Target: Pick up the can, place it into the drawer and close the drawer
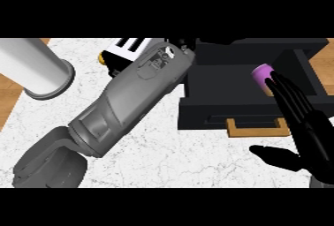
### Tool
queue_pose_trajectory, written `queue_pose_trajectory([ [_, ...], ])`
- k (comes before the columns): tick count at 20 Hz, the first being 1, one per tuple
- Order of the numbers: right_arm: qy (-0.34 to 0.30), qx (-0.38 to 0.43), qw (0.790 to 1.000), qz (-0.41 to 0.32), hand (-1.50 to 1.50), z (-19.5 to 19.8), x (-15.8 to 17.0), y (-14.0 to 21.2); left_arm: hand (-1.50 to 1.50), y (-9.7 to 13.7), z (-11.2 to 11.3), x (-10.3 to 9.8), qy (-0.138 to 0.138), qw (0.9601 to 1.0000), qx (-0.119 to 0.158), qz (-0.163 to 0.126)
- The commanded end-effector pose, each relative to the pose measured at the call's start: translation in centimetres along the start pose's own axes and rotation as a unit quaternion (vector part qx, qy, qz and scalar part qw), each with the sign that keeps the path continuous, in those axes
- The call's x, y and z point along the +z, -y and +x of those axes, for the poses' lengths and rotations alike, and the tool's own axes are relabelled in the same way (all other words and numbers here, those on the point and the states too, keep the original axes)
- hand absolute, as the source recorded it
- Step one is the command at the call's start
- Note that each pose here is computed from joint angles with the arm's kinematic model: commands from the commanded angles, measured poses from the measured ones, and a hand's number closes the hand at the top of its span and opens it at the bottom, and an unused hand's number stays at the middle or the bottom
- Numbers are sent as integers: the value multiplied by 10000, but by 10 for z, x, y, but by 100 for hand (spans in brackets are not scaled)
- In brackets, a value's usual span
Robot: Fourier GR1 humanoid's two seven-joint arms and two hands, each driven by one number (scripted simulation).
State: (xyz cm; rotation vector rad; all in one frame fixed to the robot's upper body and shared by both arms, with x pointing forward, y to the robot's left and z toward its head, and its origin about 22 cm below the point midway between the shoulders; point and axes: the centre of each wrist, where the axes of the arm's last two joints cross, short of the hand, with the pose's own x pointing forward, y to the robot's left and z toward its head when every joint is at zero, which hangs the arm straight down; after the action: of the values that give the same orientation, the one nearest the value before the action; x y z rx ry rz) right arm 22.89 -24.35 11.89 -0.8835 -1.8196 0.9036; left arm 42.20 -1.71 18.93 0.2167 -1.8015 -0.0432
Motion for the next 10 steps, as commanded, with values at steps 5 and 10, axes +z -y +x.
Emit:
queue_pose_trajectory([
  [5, -344, 687, 9969, 187, -150, -19, -11, -46, -150, -28, 32, -17, -27, 9999, 19, 102],
  [10, -551, 673, 9962, -60, -150, -35, -42, -88, -150, -51, 8, -12, -78, 10000, -46, 2],
])
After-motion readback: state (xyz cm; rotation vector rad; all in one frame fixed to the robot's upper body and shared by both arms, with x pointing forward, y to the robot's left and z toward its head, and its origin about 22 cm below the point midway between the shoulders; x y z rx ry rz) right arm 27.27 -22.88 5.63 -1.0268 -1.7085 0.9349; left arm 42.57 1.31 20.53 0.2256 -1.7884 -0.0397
